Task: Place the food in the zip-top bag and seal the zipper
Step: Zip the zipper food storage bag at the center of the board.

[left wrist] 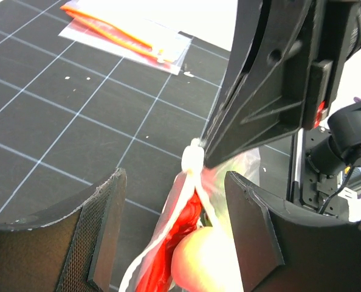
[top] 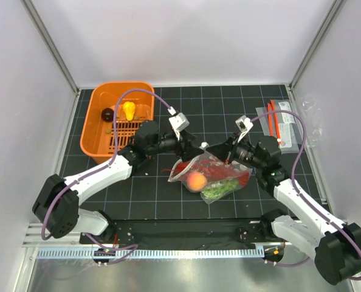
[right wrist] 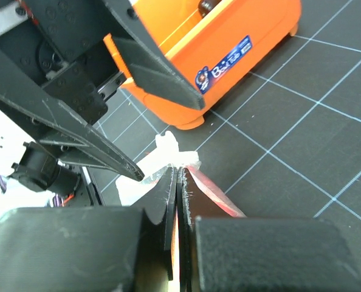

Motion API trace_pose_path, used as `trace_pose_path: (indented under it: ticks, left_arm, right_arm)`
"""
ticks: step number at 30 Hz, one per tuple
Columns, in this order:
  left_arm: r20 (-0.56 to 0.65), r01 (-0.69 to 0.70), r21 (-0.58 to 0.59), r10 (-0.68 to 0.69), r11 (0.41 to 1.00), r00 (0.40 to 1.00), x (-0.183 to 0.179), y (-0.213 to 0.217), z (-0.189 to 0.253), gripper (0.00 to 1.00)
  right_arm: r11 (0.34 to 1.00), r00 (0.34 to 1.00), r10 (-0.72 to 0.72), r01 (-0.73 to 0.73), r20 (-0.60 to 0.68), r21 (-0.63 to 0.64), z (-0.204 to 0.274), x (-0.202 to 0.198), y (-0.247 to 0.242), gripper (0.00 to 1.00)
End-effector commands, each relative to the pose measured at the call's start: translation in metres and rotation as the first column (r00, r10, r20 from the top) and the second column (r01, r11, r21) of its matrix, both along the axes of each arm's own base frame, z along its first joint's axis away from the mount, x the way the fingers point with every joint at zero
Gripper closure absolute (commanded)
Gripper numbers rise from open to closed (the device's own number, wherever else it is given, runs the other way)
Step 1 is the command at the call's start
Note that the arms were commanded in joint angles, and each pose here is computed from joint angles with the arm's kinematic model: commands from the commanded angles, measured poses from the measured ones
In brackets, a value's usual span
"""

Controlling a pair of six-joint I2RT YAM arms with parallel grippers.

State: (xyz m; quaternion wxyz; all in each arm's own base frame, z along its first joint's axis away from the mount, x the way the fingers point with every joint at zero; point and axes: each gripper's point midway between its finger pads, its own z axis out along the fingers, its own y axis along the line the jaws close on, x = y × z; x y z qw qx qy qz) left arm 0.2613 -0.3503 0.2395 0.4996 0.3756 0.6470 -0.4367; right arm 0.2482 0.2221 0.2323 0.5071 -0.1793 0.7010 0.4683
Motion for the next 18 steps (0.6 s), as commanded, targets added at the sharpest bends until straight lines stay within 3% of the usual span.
trace_pose_path:
  ticks: [1,7,11,18]
  left_arm:
    - [0.109,0.062,-0.087,-0.053,0.994,0.993,-0.002,-0.009,0.042,0.31]
    - [0.112,0.093,-0.089,-0.083,0.992,0.990,-0.006,-0.011,0.043,0.38]
    - [0.093,0.134,-0.087,-0.126,0.987,0.988,-0.011,-0.016,0.040,0.57]
    - [0.063,0.156,-0.081,-0.151,0.985,0.987,-0.013,-0.020,0.034,0.57]
  right_arm:
    - [0.999,0.995,0.035,-0.035,0.098,-0.007,0.018,-0.005,0.006,0.99]
    - [0.999,0.992,0.050,-0.048,0.113,-0.017,0.019,-0.010,0.010,0.99]
    - [0.999,0.992,0.041,-0.039,0.120,-0.019,0.020,-0.010,0.009,0.99]
    - [1.000,0.989,0.004,-0.004,0.146,-0.006,0.026,-0.010,0.004,0.99]
